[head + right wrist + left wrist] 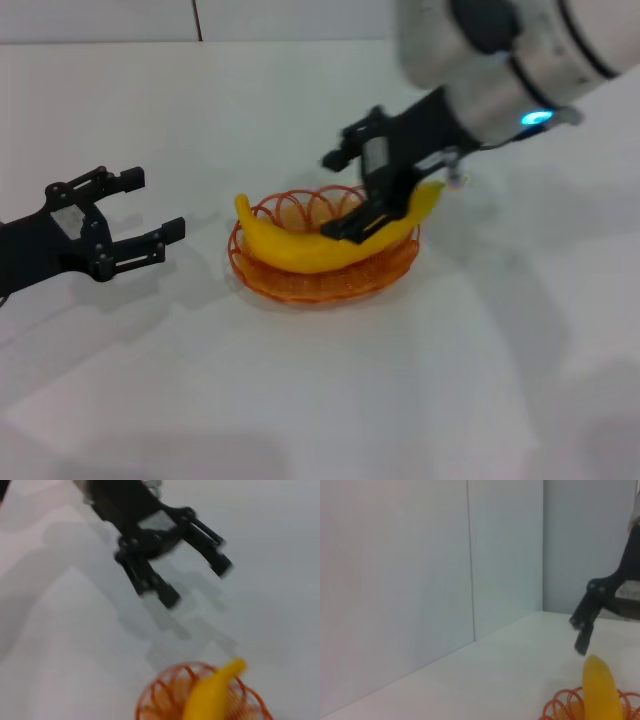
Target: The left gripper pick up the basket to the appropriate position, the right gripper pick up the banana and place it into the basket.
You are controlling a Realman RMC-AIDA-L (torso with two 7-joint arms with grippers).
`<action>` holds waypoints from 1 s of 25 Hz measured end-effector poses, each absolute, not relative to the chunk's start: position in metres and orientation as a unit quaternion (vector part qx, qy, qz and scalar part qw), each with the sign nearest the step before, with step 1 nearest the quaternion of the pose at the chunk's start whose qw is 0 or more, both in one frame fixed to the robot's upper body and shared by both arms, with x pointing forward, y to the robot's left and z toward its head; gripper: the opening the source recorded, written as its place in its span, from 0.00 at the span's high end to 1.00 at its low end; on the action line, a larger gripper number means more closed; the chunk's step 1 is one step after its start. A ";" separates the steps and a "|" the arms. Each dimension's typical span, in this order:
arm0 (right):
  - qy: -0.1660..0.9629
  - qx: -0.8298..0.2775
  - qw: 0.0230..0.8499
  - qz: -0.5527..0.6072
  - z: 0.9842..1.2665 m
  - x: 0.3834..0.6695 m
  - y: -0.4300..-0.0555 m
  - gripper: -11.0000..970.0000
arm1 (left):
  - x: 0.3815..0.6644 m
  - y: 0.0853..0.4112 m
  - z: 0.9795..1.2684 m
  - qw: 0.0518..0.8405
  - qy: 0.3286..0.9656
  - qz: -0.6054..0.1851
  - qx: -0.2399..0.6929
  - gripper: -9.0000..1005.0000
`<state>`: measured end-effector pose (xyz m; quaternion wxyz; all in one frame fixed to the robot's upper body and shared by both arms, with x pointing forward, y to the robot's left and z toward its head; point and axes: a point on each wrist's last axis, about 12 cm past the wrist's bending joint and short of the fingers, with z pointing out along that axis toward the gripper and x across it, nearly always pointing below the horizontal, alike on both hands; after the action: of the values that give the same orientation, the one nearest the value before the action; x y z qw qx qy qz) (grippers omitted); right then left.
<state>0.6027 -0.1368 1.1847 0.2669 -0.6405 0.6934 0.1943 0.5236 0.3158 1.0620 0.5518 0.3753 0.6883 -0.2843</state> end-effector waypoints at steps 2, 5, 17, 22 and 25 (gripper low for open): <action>0.708 -0.621 0.275 0.195 1.185 0.600 -0.158 0.13 | 0.523 0.316 1.062 0.552 0.689 -0.284 0.374 0.14; 0.729 -0.586 0.289 0.205 1.182 0.594 -0.192 0.13 | 0.523 0.317 1.062 0.553 0.689 -0.283 0.373 0.14; 0.727 -0.469 0.392 0.312 1.133 0.542 -0.304 0.14 | 0.521 0.315 1.061 0.545 0.687 -0.290 0.383 0.14; 0.709 -0.470 0.412 0.325 1.116 0.533 -0.310 0.14 | 0.511 0.315 1.056 0.504 0.692 -0.310 0.414 0.14; 0.703 -0.474 0.417 0.326 1.110 0.530 -0.311 0.14 | 0.504 0.322 1.055 0.496 0.698 -0.313 0.410 0.14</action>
<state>0.5298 -0.3107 1.1096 0.4172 -0.4739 0.7034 0.3264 0.5039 0.3220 1.0552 0.4961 0.4099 0.6983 -0.3134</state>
